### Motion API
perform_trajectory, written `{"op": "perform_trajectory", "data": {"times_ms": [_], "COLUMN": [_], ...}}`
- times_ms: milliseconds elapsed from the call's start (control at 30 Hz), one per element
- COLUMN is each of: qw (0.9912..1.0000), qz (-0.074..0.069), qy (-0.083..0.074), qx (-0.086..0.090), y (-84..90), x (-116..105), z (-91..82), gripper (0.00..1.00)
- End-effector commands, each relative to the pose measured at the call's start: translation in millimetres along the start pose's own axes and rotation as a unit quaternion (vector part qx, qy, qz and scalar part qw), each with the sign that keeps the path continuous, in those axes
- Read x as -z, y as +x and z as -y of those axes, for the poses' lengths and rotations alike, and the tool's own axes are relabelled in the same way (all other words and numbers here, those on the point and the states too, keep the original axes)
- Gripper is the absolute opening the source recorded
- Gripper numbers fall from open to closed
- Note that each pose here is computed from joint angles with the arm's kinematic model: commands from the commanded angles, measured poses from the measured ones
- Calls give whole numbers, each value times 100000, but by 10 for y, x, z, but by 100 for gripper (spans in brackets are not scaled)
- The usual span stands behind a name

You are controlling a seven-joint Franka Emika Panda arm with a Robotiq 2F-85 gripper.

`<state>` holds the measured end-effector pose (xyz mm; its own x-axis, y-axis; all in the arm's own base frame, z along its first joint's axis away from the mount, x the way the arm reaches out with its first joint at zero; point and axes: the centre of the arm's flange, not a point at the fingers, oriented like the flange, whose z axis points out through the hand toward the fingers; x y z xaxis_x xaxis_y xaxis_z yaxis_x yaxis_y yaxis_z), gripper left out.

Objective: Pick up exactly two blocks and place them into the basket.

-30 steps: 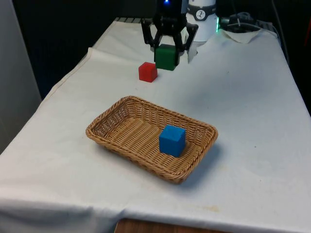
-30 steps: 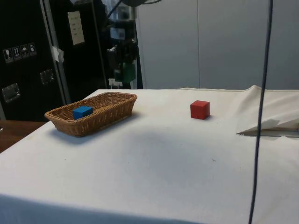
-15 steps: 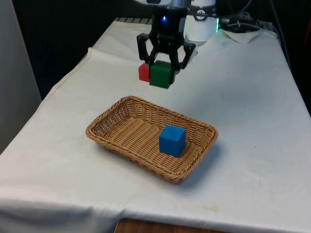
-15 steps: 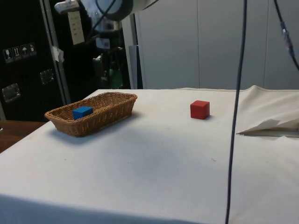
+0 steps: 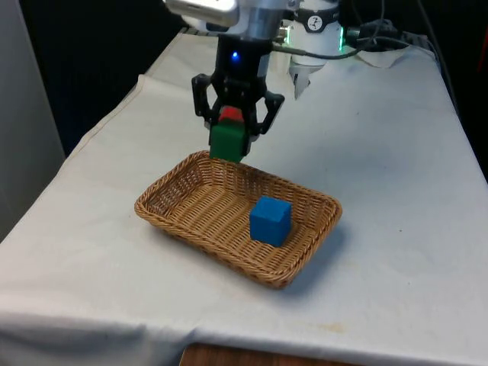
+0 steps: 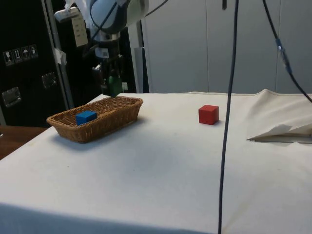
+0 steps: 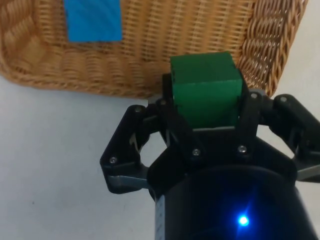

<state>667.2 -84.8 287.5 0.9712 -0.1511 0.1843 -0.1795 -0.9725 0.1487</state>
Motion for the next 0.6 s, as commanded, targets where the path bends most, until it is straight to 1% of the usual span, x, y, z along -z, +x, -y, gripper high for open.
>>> {"op": "perform_trajectory", "data": {"times_ms": [0,167,200,233,367,400,467,500,533,567], "qw": [100000,99997,99994,99995,99987,99978,99966,99969,99960,99954], "qz": [107,194,405,146,17,12,4,64,7,35], "qy": [291,-335,-844,-459,-682,-633,-461,-1126,-398,-280], "qx": [-13,-621,-644,-820,-1460,-2009,-2551,-2225,-2806,-3035], "y": [19,54,48,59,54,55,59,44,63,65], "x": [-59,-255,-229,-291,-454,-526,-598,-554,-628,-662], "z": [-27,-123,-119,-148,-188,-208,-208,-210,-215,-207], "gripper": [0,0,0,0,0,0,0,0,0,0]}}
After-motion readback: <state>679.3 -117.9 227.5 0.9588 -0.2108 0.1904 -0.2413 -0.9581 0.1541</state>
